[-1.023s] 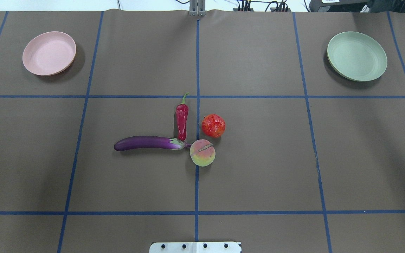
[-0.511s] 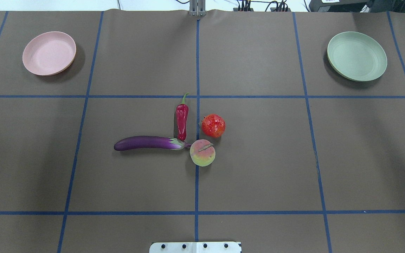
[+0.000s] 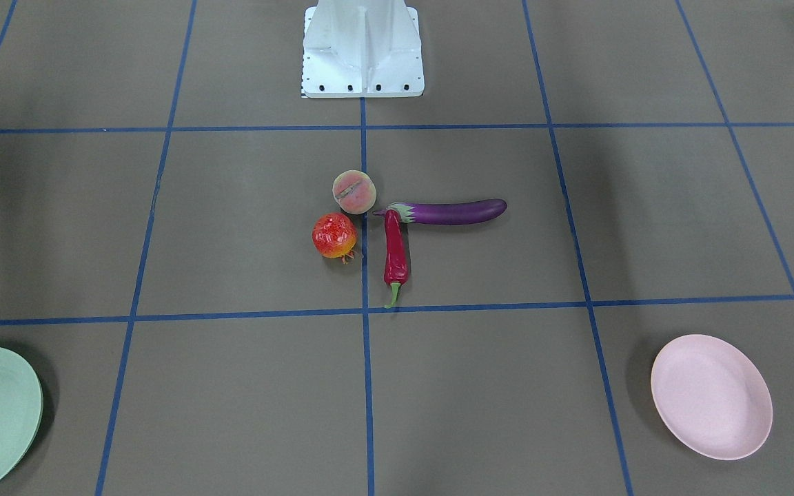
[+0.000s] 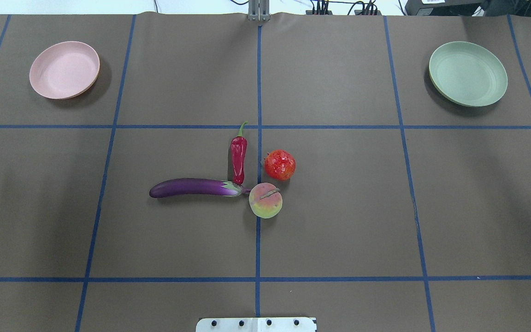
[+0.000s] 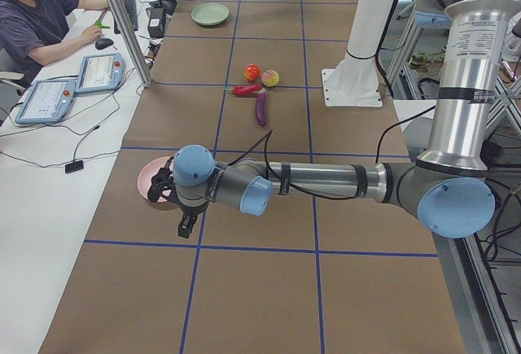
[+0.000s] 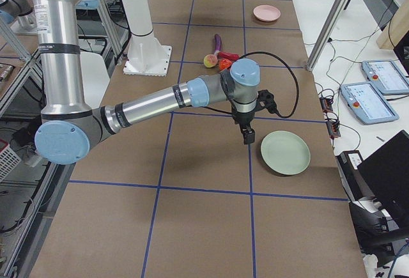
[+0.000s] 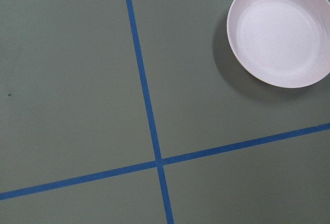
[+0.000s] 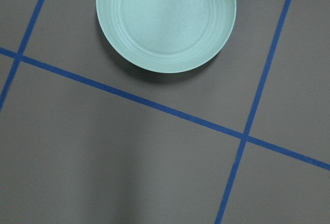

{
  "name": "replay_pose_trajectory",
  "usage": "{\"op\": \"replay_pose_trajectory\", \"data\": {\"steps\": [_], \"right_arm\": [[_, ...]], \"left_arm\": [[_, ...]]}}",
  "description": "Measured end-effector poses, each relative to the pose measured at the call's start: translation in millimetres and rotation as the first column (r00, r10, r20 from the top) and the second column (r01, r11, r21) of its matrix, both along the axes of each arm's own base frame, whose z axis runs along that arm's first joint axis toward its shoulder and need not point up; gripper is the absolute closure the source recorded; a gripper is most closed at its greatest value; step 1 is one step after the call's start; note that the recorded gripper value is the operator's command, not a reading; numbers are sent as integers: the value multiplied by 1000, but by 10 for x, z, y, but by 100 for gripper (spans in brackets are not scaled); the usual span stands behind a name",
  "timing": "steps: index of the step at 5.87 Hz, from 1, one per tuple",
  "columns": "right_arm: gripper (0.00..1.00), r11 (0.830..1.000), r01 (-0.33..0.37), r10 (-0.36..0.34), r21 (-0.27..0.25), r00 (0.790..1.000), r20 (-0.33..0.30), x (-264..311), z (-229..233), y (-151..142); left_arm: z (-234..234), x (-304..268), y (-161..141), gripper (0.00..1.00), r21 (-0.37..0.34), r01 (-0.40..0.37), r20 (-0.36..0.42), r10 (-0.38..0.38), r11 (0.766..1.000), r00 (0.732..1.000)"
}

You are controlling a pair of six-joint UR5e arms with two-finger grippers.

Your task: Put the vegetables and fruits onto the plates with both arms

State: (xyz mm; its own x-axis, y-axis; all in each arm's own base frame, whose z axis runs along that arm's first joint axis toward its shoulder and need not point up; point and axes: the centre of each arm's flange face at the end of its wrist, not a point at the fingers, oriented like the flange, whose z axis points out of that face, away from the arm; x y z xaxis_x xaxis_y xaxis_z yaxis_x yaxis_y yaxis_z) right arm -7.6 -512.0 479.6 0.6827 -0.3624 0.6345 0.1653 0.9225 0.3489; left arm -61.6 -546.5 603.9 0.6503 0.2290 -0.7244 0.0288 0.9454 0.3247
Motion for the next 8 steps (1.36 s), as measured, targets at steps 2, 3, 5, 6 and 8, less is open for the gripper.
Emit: {"op": "replay_pose_trajectory", "data": {"steps": [2,3,5,6,8], "right_arm": [[0,999,-28,25,40,997,76,-598,-558,-203],[0,998,-67,66,7,990,122,-1086,-1021,-330],[0,990,-124,133,-68,980,149,-2364,-1838,-267],[0,987,-134,145,-93,981,129,-3032,-2077,-47],[0,980,-142,151,-138,987,57,-4088,-2429,348]], "left_arm": [[-158,48,-119,0,42,-5,2,5,999,1000],[-206,111,-167,0,52,-17,3,17,999,1000],[-241,162,-201,0,61,-26,3,26,998,1000],[-245,180,-208,0,62,-29,4,29,998,1000],[-257,197,-219,0,66,-33,4,33,997,999]]}}
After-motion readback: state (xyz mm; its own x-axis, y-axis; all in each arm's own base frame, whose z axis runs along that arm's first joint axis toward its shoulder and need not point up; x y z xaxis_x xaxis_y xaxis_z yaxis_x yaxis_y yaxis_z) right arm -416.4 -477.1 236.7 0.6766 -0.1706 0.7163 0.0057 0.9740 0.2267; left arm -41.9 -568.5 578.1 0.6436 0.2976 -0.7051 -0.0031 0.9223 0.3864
